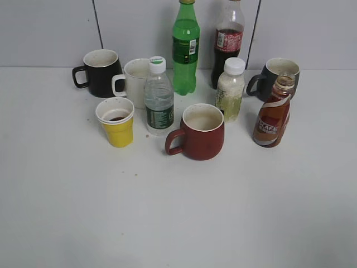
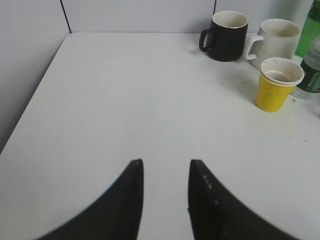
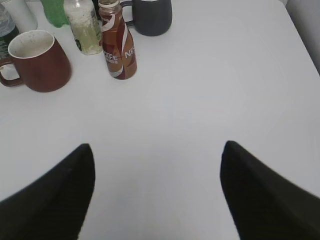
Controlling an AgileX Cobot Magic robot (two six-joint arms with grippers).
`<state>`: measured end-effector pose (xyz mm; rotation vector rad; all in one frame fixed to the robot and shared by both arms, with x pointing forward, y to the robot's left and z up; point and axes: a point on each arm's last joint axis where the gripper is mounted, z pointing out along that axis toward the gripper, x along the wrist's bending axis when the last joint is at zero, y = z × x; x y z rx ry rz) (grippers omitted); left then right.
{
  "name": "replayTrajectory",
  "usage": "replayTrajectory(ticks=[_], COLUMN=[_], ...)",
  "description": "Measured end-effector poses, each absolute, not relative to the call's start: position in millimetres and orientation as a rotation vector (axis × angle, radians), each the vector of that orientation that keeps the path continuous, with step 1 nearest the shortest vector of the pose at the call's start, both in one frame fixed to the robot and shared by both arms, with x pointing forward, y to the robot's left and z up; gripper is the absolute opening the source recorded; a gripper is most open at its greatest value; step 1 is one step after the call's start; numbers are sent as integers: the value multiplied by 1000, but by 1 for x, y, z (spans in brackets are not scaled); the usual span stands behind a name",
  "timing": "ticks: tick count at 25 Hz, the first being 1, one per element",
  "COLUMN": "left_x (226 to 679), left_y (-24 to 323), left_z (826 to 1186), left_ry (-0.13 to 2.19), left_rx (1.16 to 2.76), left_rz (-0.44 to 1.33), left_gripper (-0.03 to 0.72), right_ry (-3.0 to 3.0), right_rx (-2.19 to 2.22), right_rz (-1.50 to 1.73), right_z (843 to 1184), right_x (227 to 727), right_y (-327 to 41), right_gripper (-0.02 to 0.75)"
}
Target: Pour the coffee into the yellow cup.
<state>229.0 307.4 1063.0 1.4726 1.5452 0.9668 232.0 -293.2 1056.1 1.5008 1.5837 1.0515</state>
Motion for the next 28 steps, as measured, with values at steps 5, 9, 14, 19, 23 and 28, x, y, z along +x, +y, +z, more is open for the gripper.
replayTrajectory(ticks=[5,9,14,19,23,28], left_x=[229,229,230,243,282,333], left_y=[307,306,304,303,299,294], left_z=[1063,1064,1081,1097,1092,1085], left_ry=[1545,1534,1395,1220,1169,1137], left_rx=[1472,1468,1376,1211,1171,1151], left_rz=[966,951,981,1091,1112,1120], left_gripper=[239,239,239,239,239,240], right_ry=[1587,1585,1536,1505,1450,1460], right_rx=[1503,1500,1461,1433,1376,1274], right_rz=[1064,1075,1117,1146,1184,1203], right_z=[1056,1058,1072,1084,1093,1092], right_x=[232,231,239,266,297,338], right_y=[-292,-292,-292,-291,-291,-285], right_gripper=[585,586,586,586,585,585])
